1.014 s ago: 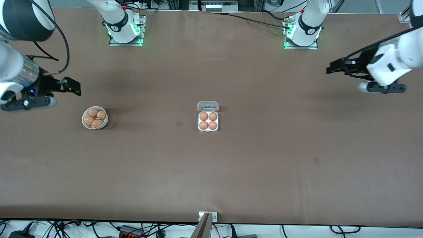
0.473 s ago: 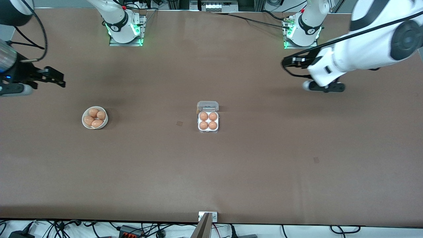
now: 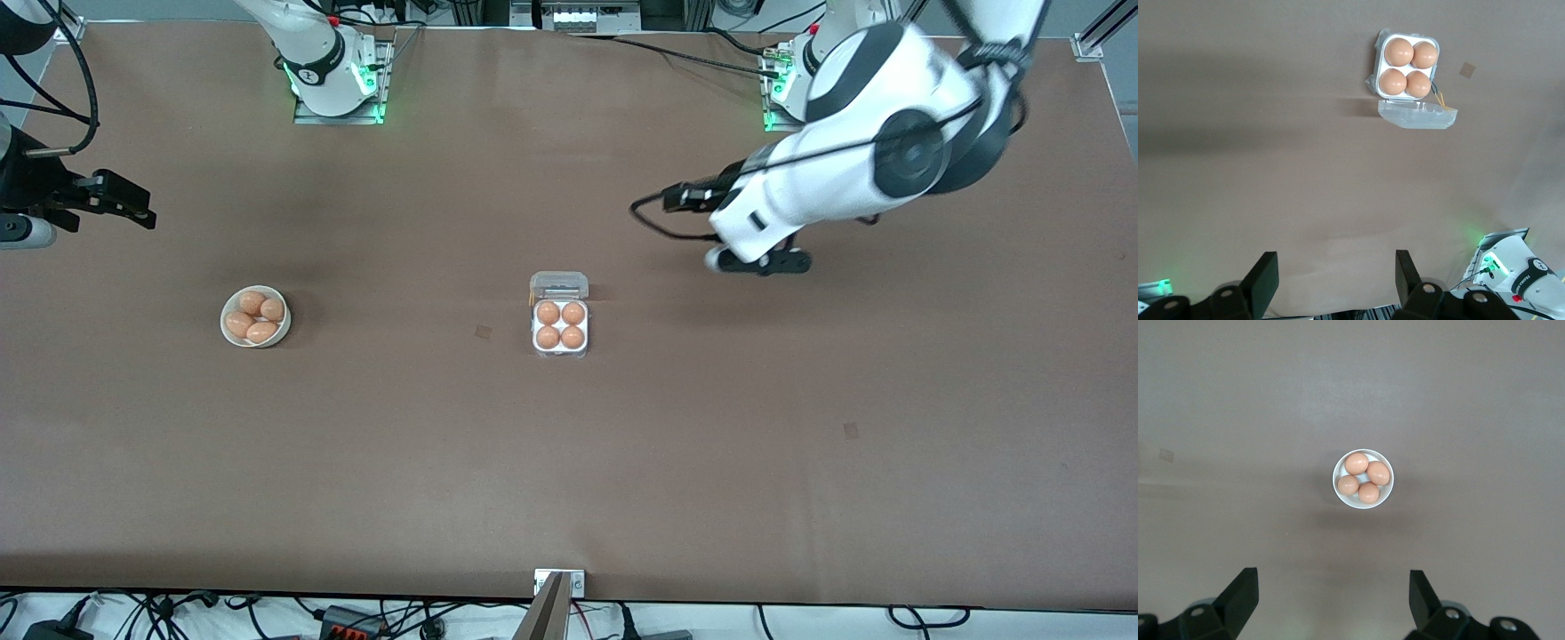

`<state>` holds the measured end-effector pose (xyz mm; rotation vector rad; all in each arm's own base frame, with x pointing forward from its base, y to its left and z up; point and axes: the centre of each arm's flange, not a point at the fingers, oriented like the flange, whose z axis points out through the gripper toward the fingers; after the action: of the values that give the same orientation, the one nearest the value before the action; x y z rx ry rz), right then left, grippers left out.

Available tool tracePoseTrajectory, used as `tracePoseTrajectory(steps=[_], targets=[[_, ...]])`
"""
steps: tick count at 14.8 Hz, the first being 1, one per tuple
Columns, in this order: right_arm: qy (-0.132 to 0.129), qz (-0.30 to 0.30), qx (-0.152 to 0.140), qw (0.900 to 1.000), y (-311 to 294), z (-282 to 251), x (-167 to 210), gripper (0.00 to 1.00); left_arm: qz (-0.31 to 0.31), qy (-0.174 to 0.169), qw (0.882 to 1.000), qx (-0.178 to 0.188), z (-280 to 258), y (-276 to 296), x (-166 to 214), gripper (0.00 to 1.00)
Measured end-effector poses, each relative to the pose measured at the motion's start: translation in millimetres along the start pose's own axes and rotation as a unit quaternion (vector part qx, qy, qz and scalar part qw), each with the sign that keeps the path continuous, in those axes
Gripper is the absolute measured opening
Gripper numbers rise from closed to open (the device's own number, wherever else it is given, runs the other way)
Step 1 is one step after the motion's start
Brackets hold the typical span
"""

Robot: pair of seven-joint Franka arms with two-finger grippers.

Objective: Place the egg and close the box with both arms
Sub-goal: 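Move the left gripper toward the open lid of the egg box, then grasp the edge of the clear lid with the left gripper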

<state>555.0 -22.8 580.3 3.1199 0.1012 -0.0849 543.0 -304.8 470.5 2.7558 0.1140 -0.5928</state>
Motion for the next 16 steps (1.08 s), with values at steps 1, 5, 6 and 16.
tracePoseTrajectory(steps=[1,5,6,16], targets=[[0.000,0.000,0.000,1.000,-0.2,-0.1,-0.1,1.00,0.000,-0.009,1.000,-0.001,13.9,1.6,8.2,0.77],[-0.001,0.000,0.000,1.000,-0.1,-0.6,-0.4,1.00,-0.007,-0.034,0.999,0.002,73.5,33.9,15.3,0.44],[-0.003,0.000,0.000,1.000,-0.1,-0.5,-0.6,1.00,-0.008,-0.036,0.999,0.001,88.1,41.2,17.9,0.36],[-0.009,-0.001,0.001,1.000,-1.1,0.1,-1.9,1.00,0.054,-0.024,0.997,0.058,202.8,107.5,-7.0,0.04]])
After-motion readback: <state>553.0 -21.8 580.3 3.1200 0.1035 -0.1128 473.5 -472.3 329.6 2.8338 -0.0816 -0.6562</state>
